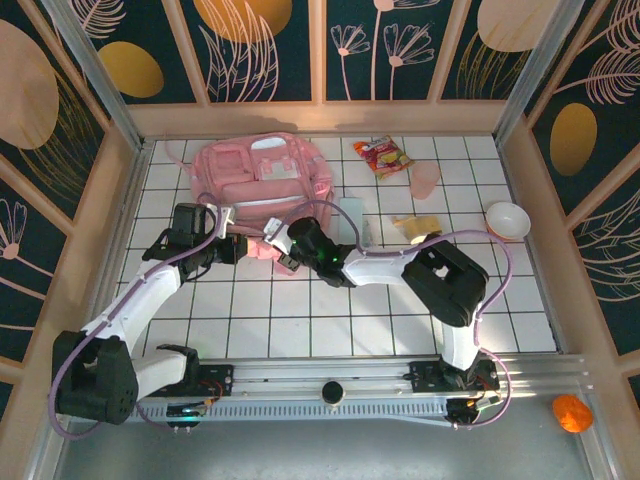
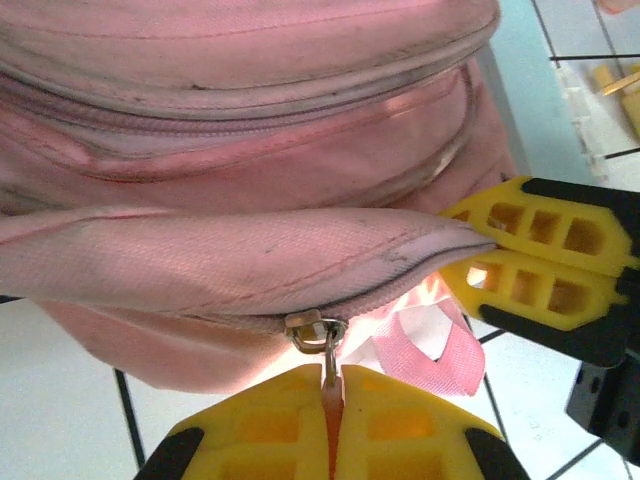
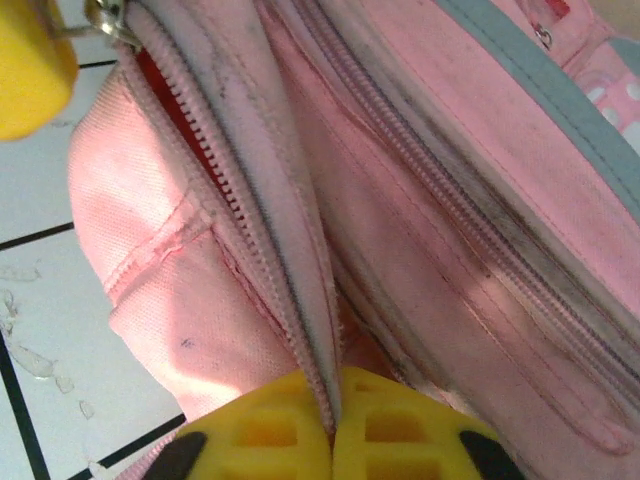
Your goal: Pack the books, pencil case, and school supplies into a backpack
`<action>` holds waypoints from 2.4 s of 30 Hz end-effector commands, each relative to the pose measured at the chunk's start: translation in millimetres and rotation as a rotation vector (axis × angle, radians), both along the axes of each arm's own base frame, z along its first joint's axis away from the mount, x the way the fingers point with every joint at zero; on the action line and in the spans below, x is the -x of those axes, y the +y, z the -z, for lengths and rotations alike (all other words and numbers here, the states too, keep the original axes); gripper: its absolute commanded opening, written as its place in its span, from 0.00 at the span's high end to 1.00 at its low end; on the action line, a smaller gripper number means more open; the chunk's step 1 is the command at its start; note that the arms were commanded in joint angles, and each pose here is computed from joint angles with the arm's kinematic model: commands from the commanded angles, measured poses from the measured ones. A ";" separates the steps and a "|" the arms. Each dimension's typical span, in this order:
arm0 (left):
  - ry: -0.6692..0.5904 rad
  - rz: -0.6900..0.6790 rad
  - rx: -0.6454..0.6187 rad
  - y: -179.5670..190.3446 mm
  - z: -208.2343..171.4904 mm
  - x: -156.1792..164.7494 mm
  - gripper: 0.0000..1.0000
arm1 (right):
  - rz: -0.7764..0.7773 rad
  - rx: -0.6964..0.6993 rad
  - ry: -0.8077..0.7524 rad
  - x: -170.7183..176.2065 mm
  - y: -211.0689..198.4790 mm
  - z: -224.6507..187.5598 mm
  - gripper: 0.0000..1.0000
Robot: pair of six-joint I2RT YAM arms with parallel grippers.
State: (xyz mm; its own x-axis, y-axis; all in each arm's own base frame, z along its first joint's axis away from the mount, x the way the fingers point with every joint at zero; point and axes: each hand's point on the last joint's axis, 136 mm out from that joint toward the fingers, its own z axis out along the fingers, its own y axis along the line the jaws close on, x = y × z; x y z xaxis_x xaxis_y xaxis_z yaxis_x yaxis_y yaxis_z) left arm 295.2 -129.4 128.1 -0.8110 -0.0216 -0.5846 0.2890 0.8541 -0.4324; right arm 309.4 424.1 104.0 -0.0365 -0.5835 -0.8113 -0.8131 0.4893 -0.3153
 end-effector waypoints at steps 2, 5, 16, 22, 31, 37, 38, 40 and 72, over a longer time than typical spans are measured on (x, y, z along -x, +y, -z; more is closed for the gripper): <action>-0.034 0.140 0.153 -36.6 -23.5 8.1 1.00 | -0.077 -0.109 -0.093 5.2 5.3 -38.0 1.00; -0.043 0.190 0.192 -52.0 -31.4 9.3 1.00 | -0.153 -0.129 -0.086 18.6 9.1 -43.1 1.00; -0.176 0.255 0.058 -64.9 -53.3 1.8 0.50 | -0.330 -0.057 -0.007 49.2 -15.5 -37.8 1.00; -0.408 0.324 -0.101 -51.0 -85.9 -0.2 0.21 | -0.483 0.034 0.041 77.1 -51.5 -34.8 1.00; -0.723 0.666 -0.397 -45.2 -80.0 23.8 0.19 | -0.578 0.046 0.006 91.7 -80.4 -49.9 1.00; -0.740 0.864 -0.328 -61.0 -63.2 50.5 0.22 | -0.569 0.021 -0.008 88.9 -82.8 -61.6 1.00; -0.735 0.880 -0.317 -63.1 -60.7 52.6 0.22 | -0.565 0.017 -0.012 87.4 -82.7 -63.6 1.00; -0.723 0.894 -0.315 -63.5 -53.8 53.5 0.22 | -0.563 0.014 -0.010 86.6 -82.5 -63.2 1.00; -0.525 0.635 -0.020 -84.6 -53.1 36.2 1.00 | 0.490 -0.516 0.768 90.4 -69.7 -110.1 0.59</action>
State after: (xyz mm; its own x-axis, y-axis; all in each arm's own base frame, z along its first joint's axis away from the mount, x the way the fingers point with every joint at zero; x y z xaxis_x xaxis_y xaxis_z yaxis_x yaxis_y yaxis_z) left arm 252.9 -204.5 155.8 -0.3007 0.4428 -0.8447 0.8769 0.4767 -0.0623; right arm 212.3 360.0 224.2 -0.6193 -0.1936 -0.7609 -0.6752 0.6259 0.3903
